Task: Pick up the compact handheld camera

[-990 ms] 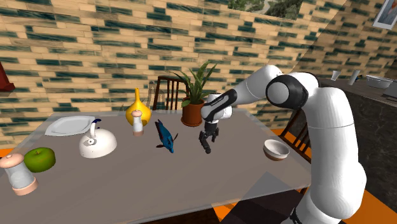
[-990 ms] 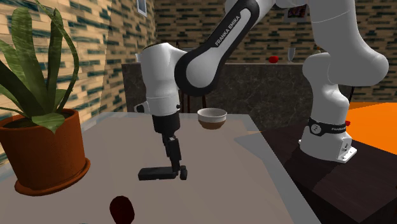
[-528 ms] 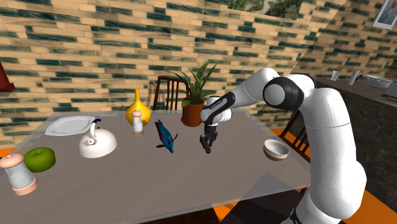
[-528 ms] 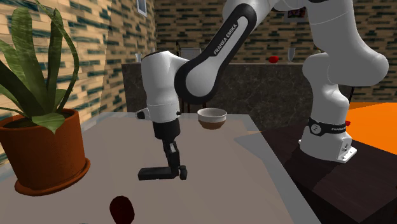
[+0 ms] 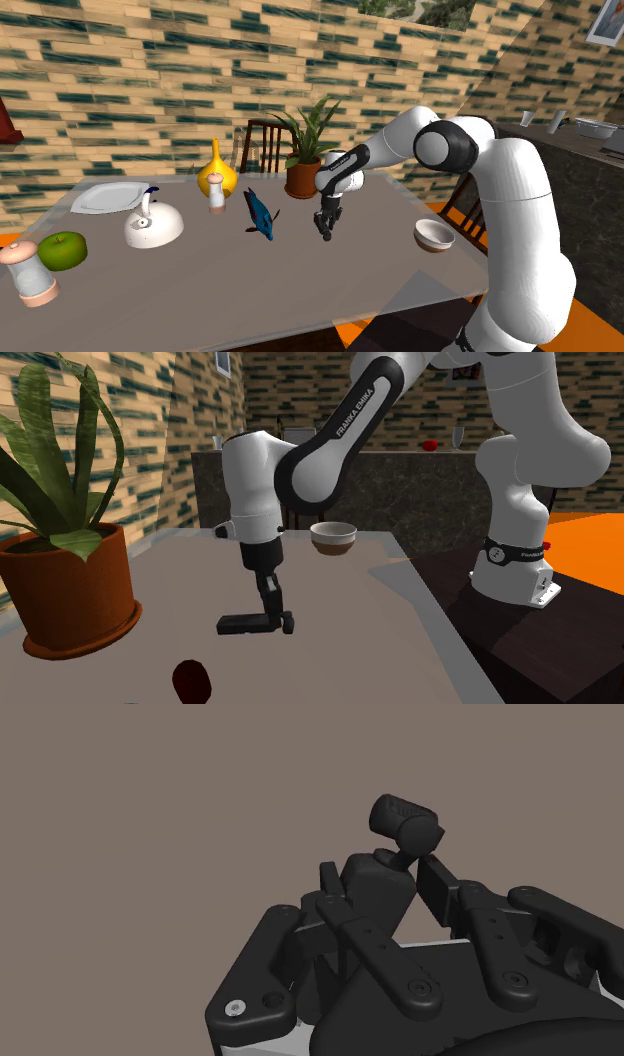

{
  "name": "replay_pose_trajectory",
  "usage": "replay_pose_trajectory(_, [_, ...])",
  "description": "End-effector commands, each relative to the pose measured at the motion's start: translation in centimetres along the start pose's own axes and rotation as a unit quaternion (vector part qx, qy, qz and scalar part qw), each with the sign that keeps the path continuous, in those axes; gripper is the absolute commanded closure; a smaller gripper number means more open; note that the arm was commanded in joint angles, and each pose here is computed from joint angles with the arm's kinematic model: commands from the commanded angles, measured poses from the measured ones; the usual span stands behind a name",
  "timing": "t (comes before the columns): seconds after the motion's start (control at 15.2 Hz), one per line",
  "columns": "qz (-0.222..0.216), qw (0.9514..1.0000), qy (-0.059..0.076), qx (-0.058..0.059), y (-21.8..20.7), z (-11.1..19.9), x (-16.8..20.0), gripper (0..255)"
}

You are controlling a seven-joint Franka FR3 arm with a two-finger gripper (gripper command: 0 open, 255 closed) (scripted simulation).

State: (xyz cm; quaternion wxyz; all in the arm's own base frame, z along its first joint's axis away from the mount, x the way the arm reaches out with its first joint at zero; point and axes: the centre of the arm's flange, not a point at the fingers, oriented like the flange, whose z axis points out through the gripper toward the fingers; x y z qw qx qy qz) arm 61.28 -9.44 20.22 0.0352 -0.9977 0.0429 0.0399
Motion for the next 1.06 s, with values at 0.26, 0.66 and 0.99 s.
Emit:
replay_pose_trajectory(0.26, [0.000,1.0000,0.000,0.000,-0.2,-2.9,-0.2,255])
replay_pose_trajectory(0.66, [0.000,1.0000,0.000,0.000,-0.4,-6.1,-0.5,255])
replay_pose_trajectory(0.99, [0.000,1.0000,0.000,0.000,-0.5,-7.7,-0.6,255])
